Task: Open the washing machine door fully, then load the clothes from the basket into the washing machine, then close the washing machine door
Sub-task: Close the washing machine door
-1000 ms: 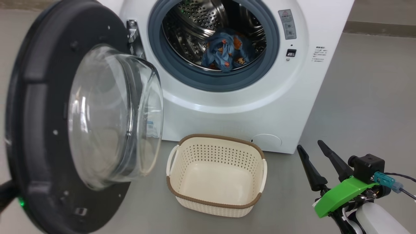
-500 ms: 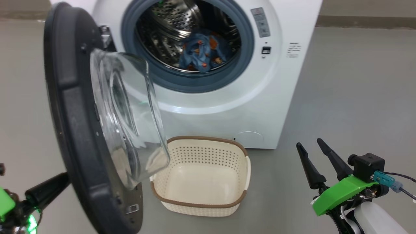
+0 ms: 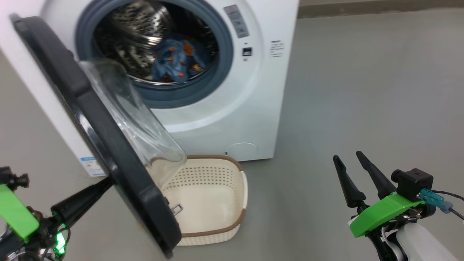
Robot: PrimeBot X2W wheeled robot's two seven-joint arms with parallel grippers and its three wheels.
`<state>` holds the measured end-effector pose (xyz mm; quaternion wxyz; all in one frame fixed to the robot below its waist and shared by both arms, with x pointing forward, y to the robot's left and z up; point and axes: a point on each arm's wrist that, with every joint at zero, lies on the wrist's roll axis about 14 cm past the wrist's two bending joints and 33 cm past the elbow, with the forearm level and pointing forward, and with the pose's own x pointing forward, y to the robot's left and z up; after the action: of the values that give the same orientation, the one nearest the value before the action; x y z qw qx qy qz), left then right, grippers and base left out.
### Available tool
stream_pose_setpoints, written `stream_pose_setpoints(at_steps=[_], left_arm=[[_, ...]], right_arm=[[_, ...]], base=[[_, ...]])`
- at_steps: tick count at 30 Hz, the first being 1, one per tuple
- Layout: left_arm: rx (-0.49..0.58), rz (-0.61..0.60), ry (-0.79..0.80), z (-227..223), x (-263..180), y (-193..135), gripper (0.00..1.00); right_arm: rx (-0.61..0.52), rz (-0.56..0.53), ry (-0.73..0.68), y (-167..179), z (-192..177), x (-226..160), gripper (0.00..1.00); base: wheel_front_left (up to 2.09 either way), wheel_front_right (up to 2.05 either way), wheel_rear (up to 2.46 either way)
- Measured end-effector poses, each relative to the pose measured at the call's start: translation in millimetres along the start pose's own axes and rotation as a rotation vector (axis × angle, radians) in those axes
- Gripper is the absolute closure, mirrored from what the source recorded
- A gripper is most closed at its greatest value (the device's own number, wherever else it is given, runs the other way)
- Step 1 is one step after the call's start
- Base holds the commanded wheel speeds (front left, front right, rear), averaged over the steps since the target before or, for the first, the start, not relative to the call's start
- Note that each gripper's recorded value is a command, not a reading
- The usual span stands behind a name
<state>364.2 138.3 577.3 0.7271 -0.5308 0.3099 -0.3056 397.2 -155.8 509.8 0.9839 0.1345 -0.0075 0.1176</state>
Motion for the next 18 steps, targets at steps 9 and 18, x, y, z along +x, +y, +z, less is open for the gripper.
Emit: stream_pose_setpoints(at_steps=[9, 18], left_arm=[[0.026, -0.052, 0.035, -1.9, 45.3, -10.1, 1.00], [0.041, -0.087, 0.038, 3.8, 84.7, -17.0, 1.00]], right_arm=[[0.003, -0.102, -0.019, -30.1, 5.7, -22.5, 0.00], [0.003, -0.180, -0.026, -51.6, 7.7, -41.5, 0.00]], base=[[0.00, 0.00, 0.00], [0.00, 0.00, 0.00]])
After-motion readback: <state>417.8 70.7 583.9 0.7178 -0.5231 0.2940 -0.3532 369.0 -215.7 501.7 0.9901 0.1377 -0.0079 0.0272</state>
